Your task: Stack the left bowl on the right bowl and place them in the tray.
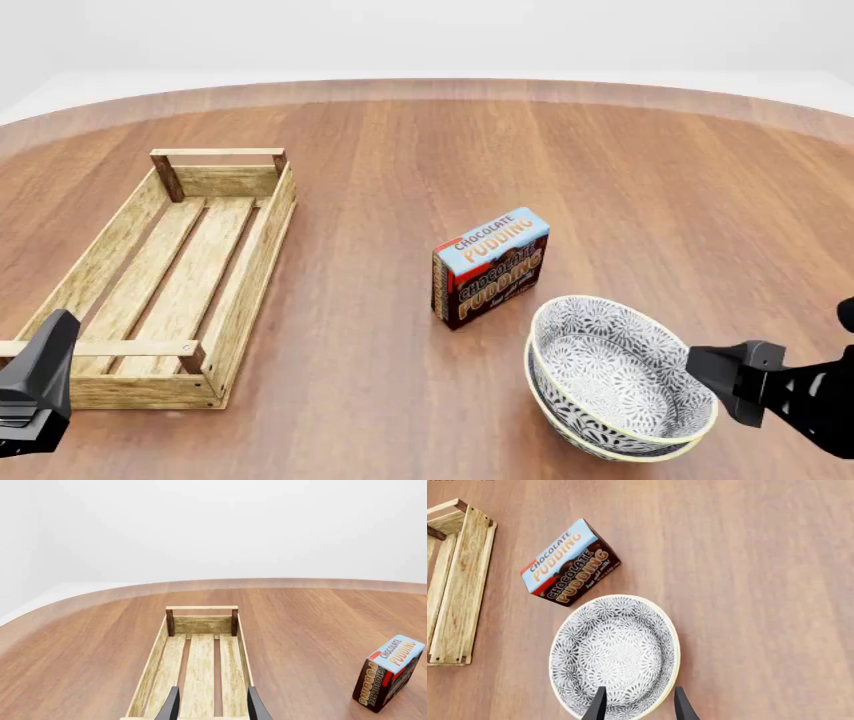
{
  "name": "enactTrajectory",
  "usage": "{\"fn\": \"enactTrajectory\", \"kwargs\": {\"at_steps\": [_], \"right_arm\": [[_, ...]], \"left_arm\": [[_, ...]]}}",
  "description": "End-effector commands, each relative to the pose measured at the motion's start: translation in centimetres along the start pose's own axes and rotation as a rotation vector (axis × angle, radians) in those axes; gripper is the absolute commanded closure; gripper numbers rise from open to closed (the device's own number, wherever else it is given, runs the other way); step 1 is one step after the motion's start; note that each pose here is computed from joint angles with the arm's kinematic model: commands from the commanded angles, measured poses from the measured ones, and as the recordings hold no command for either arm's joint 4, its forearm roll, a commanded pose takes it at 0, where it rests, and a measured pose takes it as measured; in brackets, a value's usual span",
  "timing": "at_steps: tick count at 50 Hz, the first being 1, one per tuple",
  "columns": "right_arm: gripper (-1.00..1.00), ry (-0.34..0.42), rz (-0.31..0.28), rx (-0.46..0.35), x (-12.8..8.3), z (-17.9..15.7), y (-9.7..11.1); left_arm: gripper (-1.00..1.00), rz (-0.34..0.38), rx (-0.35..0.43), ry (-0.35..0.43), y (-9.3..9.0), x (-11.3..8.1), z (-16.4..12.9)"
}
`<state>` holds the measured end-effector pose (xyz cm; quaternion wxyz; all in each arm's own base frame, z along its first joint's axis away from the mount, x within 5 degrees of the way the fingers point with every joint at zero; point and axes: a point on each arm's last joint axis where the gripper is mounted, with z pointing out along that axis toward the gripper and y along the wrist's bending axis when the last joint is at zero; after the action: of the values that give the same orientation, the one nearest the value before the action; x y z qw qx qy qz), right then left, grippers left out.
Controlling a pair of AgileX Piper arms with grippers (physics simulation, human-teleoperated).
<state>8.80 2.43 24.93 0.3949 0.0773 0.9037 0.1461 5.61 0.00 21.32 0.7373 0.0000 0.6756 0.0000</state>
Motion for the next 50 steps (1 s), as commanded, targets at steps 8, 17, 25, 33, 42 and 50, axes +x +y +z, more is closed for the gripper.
{"fn": "enactTrajectory", "kwargs": {"at_steps": [8, 17, 25, 33, 42, 50], "right_arm": [[-1.00, 0.013, 0.055, 0.056, 1.2, 1.3, -1.2], [-1.00, 0.025, 0.075, 0.062, 2.1, 2.3, -1.6], [-1.00, 0.035, 0.083, 0.066, 2.4, 3.2, -1.8], [-1.00, 0.039, 0.097, 0.078, 2.7, 4.1, -2.1], [-1.00, 0.047, 0.098, 0.077, 2.8, 5.3, -2.1], [-1.00, 0.062, 0.102, 0.073, 3.2, 6.3, -2.1]], "left_arm": [[-1.00, 0.000, 0.000, 0.000, 0.0, 0.0, 0.0], [-1.00, 0.000, 0.000, 0.000, 0.0, 0.0, 0.0], [-1.00, 0.000, 0.000, 0.000, 0.0, 0.0, 0.0], [-1.00, 0.000, 0.000, 0.000, 0.0, 0.0, 0.0], [-1.00, 0.000, 0.000, 0.000, 0.0, 0.0, 0.0], [-1.00, 0.000, 0.000, 0.000, 0.0, 0.0, 0.0]]}}
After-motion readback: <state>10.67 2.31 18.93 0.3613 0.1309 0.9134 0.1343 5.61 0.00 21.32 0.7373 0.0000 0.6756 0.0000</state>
